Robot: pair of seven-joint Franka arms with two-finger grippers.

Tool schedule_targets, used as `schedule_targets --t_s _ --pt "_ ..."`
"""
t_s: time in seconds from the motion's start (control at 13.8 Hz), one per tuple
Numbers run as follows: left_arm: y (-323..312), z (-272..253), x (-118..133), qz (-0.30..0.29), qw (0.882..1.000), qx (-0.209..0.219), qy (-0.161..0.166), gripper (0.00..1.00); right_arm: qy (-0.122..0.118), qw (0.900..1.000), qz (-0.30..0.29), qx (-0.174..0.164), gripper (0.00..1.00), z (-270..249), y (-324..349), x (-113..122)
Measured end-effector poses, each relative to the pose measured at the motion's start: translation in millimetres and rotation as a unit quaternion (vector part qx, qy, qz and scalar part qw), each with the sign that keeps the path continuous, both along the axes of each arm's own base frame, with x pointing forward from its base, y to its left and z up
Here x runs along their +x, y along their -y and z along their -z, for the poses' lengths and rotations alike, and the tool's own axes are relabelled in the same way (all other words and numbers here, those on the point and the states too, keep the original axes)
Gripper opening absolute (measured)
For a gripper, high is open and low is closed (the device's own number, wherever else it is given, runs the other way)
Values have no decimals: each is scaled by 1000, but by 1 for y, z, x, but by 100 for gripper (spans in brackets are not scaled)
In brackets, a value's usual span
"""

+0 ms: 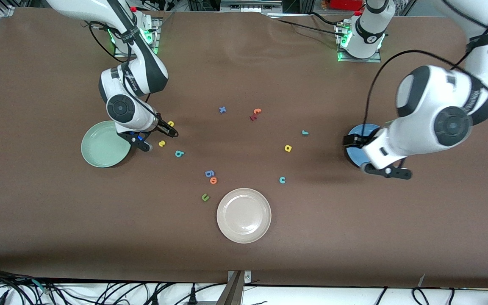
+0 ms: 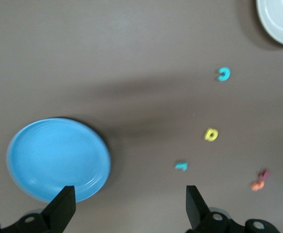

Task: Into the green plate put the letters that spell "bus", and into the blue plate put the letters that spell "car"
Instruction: 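Reach the right gripper to yellow letters while the left gripper reaches cyan letter, then grasp the yellow u with the right gripper while the left gripper grasps cyan c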

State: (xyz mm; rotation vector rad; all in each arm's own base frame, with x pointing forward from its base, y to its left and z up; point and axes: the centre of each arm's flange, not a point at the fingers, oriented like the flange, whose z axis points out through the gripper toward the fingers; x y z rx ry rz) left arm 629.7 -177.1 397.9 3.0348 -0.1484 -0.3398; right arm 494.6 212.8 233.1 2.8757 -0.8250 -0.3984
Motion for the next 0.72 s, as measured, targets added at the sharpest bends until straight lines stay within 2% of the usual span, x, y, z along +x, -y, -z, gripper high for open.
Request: schedule_targets --t_s 0.22,0.43,0.72 --pt "45 39 2 -26 1000 -8 5 100 15 1000 16 2 99 21 1 -14" --pt "82 79 6 -71 997 -8 30 100 37 999 32 8 98 41 -2 -30" --pt "136 143 0 -100 994 -8 49 100 32 999 35 6 93 54 1 -36"
